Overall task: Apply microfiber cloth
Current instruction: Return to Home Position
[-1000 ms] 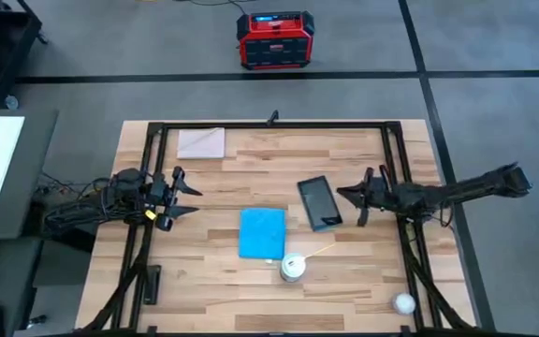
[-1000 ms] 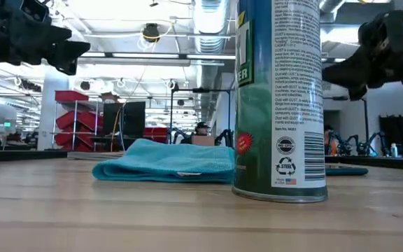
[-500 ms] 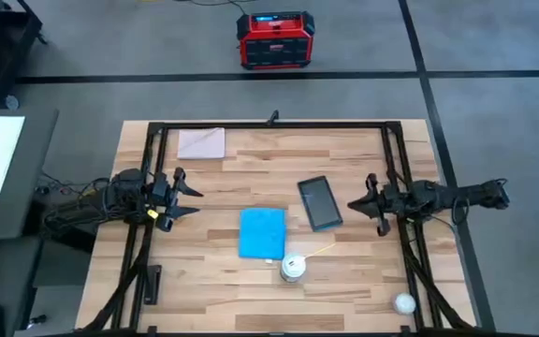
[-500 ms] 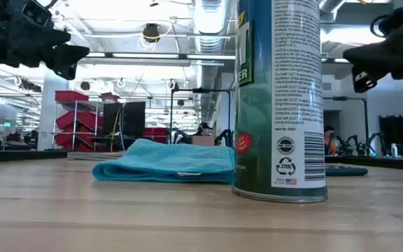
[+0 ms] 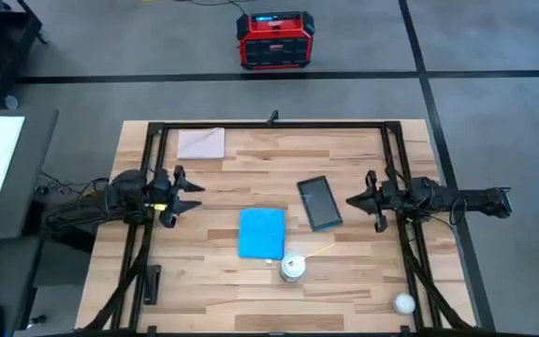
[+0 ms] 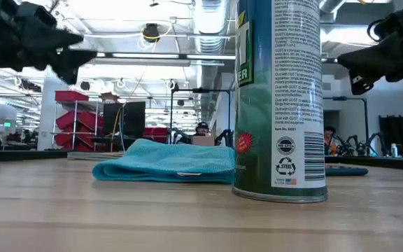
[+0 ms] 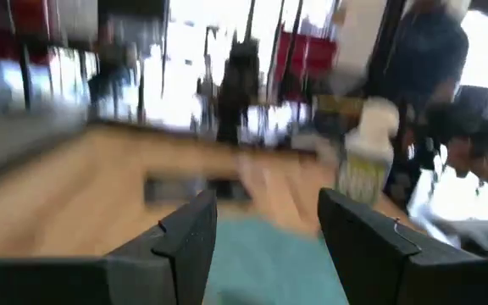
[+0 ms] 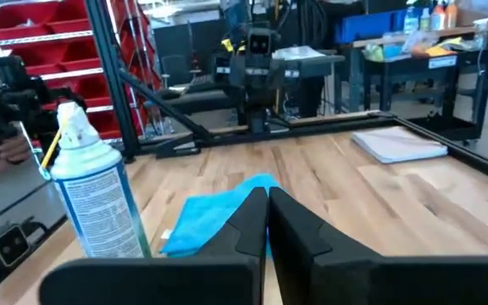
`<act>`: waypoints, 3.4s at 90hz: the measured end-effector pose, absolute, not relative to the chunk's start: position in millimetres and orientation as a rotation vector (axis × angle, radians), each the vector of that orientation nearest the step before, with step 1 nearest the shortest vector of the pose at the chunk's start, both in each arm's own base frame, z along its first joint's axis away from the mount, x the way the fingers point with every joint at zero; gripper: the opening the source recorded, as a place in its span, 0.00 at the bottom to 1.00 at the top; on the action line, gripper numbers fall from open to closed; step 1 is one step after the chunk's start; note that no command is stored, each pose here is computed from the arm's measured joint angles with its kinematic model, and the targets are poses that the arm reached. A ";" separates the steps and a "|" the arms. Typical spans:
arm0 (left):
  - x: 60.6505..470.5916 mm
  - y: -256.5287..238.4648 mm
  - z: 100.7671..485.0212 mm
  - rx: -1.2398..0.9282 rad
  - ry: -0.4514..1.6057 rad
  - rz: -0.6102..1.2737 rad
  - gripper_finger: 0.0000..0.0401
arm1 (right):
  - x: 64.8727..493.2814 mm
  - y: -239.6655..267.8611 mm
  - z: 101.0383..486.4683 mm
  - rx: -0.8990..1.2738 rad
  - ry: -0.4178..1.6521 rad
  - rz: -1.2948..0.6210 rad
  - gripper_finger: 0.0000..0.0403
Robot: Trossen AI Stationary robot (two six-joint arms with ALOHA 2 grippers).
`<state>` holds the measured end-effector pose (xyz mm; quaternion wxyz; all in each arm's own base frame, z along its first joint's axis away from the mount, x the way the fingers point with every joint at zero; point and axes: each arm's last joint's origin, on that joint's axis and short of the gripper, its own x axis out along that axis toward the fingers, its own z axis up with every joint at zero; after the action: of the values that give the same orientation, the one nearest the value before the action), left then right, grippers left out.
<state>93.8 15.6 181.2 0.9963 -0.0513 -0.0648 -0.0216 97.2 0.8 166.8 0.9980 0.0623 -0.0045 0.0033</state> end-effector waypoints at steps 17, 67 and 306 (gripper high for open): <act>93.0 15.8 187.4 -0.056 -0.209 -0.003 0.47 | 97.2 0.4 166.7 0.125 -0.008 0.003 0.00; 95.2 -5.3 184.8 -0.052 -0.192 -0.131 0.47 | 97.3 0.2 166.4 0.184 -0.007 -0.003 0.00; 96.2 -14.7 168.8 -0.116 -0.016 -0.238 0.47 | 100.6 0.1 164.8 0.359 0.015 -0.010 0.00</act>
<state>96.2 -14.7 168.8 0.9912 -0.0578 -0.0079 -0.1184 100.6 0.1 164.8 0.9839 0.1785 0.0073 -0.0052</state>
